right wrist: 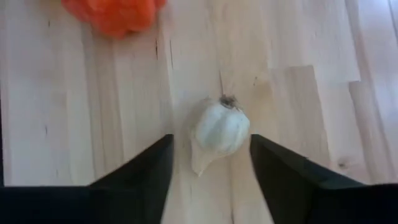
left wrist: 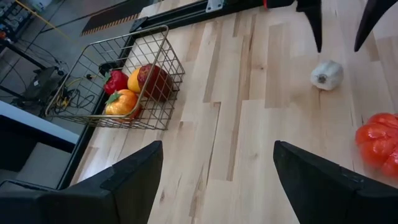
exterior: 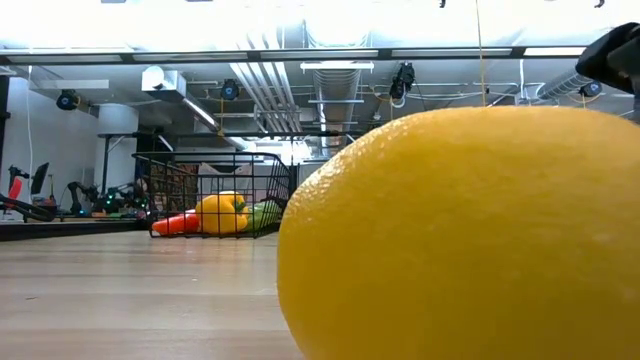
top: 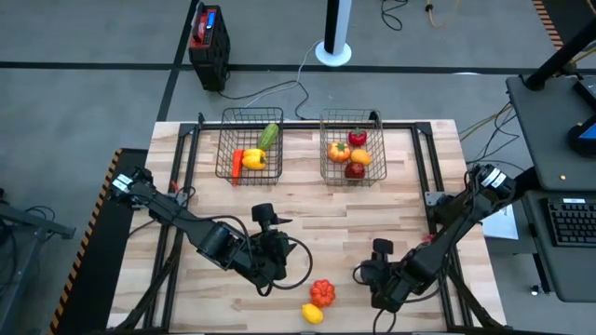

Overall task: Sort produce into baskets
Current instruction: Put the white garlic into the black of the wire basket

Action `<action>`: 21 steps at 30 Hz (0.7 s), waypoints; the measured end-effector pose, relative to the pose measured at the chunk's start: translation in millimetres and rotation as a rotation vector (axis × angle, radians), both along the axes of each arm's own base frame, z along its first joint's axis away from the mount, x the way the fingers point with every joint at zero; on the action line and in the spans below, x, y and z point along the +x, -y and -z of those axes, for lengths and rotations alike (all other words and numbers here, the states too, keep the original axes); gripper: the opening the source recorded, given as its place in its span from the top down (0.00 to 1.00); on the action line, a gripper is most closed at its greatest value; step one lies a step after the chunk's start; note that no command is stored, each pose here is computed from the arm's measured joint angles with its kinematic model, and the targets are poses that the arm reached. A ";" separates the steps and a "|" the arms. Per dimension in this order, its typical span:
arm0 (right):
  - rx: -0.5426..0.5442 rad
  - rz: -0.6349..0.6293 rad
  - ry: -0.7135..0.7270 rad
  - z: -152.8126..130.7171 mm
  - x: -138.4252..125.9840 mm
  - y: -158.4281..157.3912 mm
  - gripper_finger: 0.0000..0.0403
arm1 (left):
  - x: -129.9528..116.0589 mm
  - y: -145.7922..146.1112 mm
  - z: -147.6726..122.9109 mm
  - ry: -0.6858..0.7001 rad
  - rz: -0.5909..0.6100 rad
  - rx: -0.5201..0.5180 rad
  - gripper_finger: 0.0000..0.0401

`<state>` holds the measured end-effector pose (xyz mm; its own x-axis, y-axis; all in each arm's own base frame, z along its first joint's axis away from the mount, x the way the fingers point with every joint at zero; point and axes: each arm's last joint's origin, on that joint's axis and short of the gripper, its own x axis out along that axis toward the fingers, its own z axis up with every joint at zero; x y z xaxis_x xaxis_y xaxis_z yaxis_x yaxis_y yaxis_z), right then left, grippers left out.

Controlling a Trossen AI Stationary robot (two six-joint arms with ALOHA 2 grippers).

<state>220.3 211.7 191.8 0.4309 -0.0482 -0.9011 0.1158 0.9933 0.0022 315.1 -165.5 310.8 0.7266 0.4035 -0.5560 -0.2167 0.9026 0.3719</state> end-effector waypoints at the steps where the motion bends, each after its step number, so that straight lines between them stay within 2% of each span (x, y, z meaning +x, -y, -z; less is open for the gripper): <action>1: 0.004 0.008 -0.006 2.0 0.3 -0.5 0.45 | 0.0 0.0 0.0 0.000 0.000 0.000 0.28; 7: 0.007 0.078 -0.061 22.0 3.0 -2.3 0.26 | 0.5 -0.2 -0.3 0.004 -0.001 -0.003 0.28; 11: -0.004 0.128 -0.117 42.4 5.8 -4.1 0.22 | 0.8 0.0 -0.5 0.008 -0.001 -0.005 0.28; 16: -0.009 0.112 -0.109 58.6 11.9 -10.1 0.29 | 2.3 0.9 0.0 0.018 -0.001 -0.010 0.28; 21: -0.009 0.111 -0.098 60.1 13.2 -11.6 0.50 | 10.1 5.8 13.7 -0.010 0.005 0.007 0.28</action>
